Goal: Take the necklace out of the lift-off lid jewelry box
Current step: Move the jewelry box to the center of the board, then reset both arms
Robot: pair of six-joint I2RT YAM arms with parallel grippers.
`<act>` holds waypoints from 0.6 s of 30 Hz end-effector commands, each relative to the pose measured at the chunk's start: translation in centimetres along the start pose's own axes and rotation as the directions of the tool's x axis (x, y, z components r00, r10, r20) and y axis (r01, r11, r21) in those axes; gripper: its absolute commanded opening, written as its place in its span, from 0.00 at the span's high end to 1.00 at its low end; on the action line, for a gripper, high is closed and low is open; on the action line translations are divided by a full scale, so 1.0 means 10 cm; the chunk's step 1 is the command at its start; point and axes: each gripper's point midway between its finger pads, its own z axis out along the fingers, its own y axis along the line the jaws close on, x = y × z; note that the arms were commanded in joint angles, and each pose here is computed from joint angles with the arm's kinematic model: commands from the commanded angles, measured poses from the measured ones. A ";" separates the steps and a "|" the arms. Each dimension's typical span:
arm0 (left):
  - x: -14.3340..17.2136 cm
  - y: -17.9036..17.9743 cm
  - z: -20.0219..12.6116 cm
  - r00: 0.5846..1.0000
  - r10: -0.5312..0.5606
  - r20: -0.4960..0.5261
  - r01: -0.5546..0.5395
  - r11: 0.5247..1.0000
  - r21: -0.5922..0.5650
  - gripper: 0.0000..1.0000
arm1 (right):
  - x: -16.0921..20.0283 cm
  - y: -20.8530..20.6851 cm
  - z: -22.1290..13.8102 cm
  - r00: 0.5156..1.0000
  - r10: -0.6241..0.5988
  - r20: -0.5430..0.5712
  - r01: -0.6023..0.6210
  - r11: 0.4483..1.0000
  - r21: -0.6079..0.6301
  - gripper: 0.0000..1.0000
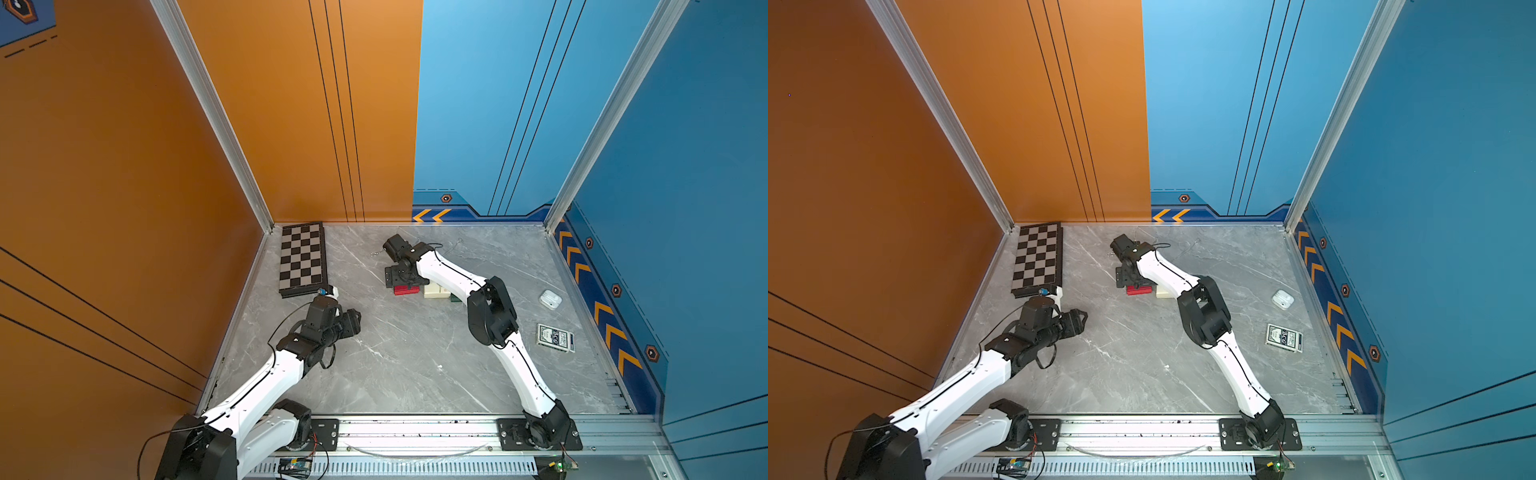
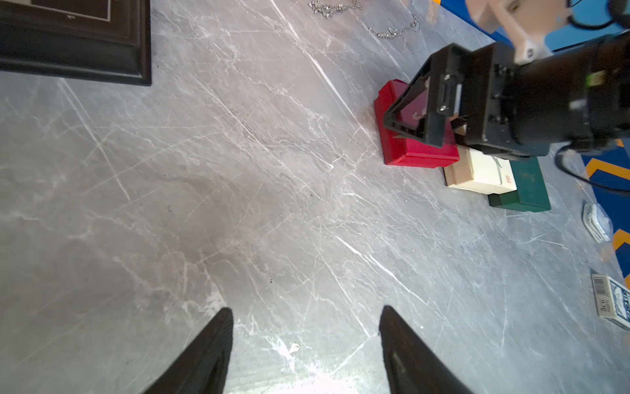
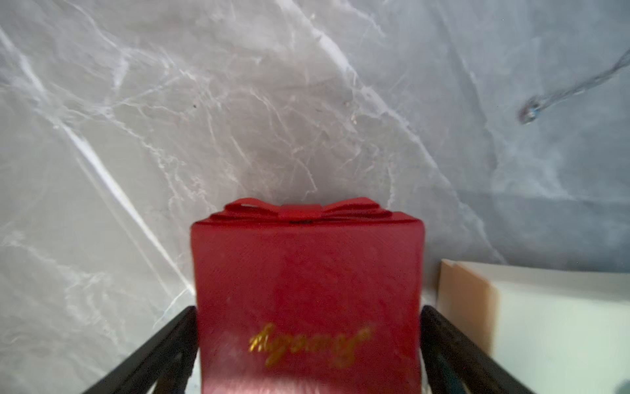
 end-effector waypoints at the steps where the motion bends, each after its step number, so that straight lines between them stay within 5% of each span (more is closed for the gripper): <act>1: -0.03 0.04 -0.05 1.000 0.011 0.014 -0.011 1.000 -0.016 0.28 | -0.23 -0.03 -0.55 0.995 -0.016 0.098 0.016 1.000 -0.002 0.00; 11: -0.38 -0.21 -0.24 0.992 0.049 0.118 -0.055 0.997 0.052 0.17 | -0.17 -0.06 -1.26 0.972 -0.099 0.215 0.110 0.993 -0.044 0.00; 15: -0.62 -0.37 -0.32 0.978 0.090 0.187 -0.107 0.991 0.086 0.02 | -0.06 -0.28 -1.51 0.957 -0.100 0.273 0.124 0.990 -0.072 0.00; 18: -0.80 -0.49 -0.34 0.969 0.128 0.211 -0.150 0.984 0.092 0.02 | -0.04 -0.60 -1.72 0.941 -0.045 0.336 0.088 0.989 -0.116 0.00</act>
